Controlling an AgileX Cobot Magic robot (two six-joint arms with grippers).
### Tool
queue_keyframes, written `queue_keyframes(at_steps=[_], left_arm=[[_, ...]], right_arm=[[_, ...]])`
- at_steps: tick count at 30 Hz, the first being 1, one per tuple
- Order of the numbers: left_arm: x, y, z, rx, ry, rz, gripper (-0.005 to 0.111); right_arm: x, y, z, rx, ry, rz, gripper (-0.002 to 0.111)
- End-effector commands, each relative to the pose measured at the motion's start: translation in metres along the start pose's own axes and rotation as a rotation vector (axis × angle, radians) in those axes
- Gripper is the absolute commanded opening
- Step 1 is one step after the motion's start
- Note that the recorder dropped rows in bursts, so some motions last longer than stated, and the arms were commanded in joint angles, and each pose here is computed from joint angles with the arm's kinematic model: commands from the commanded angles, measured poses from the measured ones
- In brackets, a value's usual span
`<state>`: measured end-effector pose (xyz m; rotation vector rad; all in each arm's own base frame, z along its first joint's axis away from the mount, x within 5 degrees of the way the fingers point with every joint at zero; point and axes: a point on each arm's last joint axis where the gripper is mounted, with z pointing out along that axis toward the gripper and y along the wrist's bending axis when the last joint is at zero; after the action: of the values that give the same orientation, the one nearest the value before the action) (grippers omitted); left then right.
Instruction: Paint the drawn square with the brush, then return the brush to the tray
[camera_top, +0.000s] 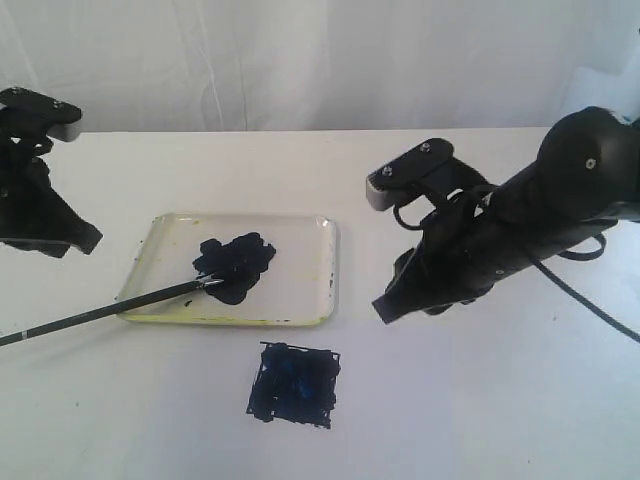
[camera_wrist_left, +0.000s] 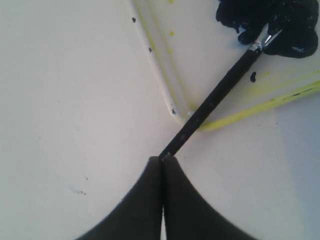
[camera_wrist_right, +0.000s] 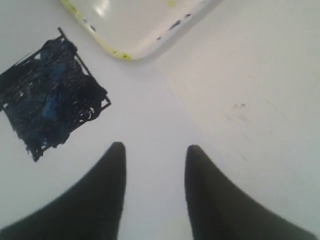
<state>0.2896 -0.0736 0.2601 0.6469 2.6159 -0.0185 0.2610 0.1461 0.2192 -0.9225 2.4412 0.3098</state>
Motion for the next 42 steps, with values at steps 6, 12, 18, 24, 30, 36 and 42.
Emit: queue_keyframes(at_steps=[6,12,18,24,30,36,42], left_arm=[[0.01,0.018,-0.015,-0.049,0.125,-0.271,0.0],[0.021,0.042,-0.02,-0.058,0.175,-0.387,0.0],[0.032,0.053,-0.022,-0.06,0.247,-0.415,0.0],[0.036,0.051,-0.023,-0.043,0.3,-0.378,0.0],[0.037,0.052,-0.024,-0.054,0.298,-0.362,0.0],[0.04,0.048,-0.045,-0.061,0.26,-0.339,0.0],[0.052,0.04,-0.085,-0.083,0.219,-0.288,0.0]], right_arm=[[0.002,-0.04,-0.023,0.105,0.101,0.351,0.0],[0.012,-0.079,-0.039,0.145,0.16,0.524,0.0],[0.026,-0.111,-0.046,0.168,0.247,0.679,0.0],[0.039,-0.133,-0.06,0.272,0.311,0.66,0.0],[0.047,-0.141,-0.066,0.382,0.394,0.575,0.0],[0.045,-0.125,-0.078,0.284,0.384,0.616,0.0],[0.039,-0.102,-0.122,0.288,0.262,0.596,0.0]])
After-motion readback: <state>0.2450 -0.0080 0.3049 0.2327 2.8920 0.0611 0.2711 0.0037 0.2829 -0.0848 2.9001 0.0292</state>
